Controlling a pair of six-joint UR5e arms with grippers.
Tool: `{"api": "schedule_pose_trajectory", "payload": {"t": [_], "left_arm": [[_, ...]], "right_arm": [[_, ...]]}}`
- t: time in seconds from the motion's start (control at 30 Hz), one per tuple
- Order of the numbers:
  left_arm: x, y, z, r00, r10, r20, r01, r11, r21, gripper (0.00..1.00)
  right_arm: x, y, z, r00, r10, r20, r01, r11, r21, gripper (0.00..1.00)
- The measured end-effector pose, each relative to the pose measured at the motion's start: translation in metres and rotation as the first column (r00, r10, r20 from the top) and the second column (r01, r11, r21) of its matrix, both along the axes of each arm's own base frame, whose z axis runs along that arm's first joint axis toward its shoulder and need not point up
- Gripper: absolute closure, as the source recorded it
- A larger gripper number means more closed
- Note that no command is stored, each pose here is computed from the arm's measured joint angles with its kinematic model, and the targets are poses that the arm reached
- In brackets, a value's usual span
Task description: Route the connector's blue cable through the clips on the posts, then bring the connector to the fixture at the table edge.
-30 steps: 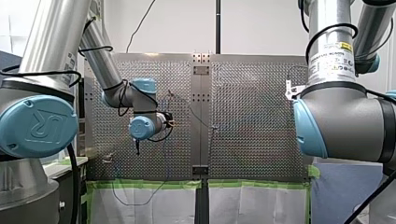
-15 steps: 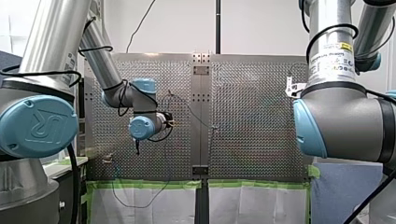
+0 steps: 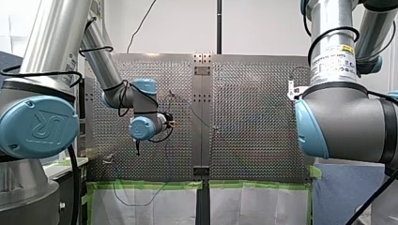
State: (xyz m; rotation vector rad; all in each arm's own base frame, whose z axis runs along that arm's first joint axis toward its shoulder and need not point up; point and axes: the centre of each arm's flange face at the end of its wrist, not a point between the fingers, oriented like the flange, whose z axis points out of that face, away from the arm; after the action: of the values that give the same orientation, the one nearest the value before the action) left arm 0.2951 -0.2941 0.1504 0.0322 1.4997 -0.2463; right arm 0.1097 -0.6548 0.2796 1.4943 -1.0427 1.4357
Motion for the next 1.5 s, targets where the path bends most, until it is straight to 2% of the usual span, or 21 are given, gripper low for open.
{"api": "schedule_pose_trajectory", "payload": {"t": [0.33,0.73,0.97,1.13,1.5], "left_arm": [[0.0008,0.0009,0.0001,1.0000,0.003,0.000,-0.003,1.0000,0.002,0.00],[0.0019,0.0019,0.0001,1.0000,0.007,0.001,-0.007,1.0000,0.005,0.00],[0.0023,0.0025,0.0001,1.0000,0.009,0.001,-0.009,1.0000,0.005,0.00],[0.0024,0.0026,0.0000,1.0000,0.009,0.000,-0.009,0.9999,0.005,0.00],[0.0024,0.0026,-0.0001,1.0000,0.009,0.000,-0.009,0.9999,0.005,0.00]], "right_arm": [[0.0079,-0.0008,0.0028,0.9987,0.050,-0.007,-0.051,0.9986,-0.016,1.00],[0.0009,-0.0052,0.0056,0.9988,0.049,0.004,-0.049,0.9980,-0.041,1.00],[0.0027,-0.0075,0.0083,0.9962,0.080,0.034,-0.078,0.9951,-0.061,1.00],[0.0025,-0.0074,0.0074,0.9955,0.085,0.041,-0.083,0.9949,-0.057,1.00],[0.0011,-0.0070,0.0057,0.9960,0.079,0.041,-0.077,0.9960,-0.046,1.00]]}}
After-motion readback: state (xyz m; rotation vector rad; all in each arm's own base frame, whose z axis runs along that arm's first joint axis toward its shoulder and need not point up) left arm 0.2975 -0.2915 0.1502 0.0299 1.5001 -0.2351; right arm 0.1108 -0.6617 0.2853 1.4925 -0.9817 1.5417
